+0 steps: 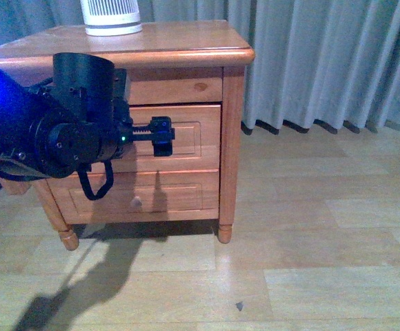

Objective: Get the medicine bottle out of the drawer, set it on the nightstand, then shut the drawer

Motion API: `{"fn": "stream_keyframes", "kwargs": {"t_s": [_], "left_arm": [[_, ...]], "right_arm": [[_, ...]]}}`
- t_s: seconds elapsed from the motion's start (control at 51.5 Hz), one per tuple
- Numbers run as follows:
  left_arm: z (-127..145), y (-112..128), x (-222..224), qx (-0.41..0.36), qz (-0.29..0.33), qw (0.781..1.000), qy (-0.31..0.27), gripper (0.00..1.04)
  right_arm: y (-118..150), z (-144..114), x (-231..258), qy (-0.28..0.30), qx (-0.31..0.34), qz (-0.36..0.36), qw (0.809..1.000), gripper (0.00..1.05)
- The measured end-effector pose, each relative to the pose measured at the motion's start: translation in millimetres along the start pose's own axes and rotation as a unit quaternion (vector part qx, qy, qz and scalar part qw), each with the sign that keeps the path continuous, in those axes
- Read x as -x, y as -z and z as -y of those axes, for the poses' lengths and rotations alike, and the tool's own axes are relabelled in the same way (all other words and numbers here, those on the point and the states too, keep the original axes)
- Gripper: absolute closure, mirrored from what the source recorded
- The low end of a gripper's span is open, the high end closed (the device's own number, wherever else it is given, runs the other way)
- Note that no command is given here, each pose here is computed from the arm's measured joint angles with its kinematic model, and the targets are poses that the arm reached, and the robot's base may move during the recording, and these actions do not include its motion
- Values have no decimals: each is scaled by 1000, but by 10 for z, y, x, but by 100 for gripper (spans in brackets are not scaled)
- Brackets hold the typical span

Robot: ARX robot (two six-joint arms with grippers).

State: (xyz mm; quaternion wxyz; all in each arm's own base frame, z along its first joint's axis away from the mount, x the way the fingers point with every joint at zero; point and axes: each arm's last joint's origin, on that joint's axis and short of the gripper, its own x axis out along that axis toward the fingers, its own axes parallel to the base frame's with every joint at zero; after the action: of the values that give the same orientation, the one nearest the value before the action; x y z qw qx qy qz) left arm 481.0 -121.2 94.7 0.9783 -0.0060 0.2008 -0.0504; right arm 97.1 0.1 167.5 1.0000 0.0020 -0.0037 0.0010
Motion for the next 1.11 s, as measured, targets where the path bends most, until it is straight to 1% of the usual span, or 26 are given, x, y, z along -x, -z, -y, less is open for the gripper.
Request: {"fn": "stream_keyframes", "kwargs": {"t_s": [0.35, 0.583, 0.952, 1.108], "left_arm": [[-164, 189, -277, 17, 8, 999, -37, 7], [-171, 265, -339, 21, 18, 999, -38, 7], [-150, 182, -406, 14, 35, 999, -27, 7], [-146, 191, -449, 10, 33, 999, -25, 7]], "right_arm": [[0, 0, 0, 0, 0, 0, 1000, 7], [0, 0, 0, 0, 0, 0, 1000, 7], [0, 0, 0, 0, 0, 0, 1000, 7], [0, 0, 0, 0, 0, 0, 1000, 7]]}}
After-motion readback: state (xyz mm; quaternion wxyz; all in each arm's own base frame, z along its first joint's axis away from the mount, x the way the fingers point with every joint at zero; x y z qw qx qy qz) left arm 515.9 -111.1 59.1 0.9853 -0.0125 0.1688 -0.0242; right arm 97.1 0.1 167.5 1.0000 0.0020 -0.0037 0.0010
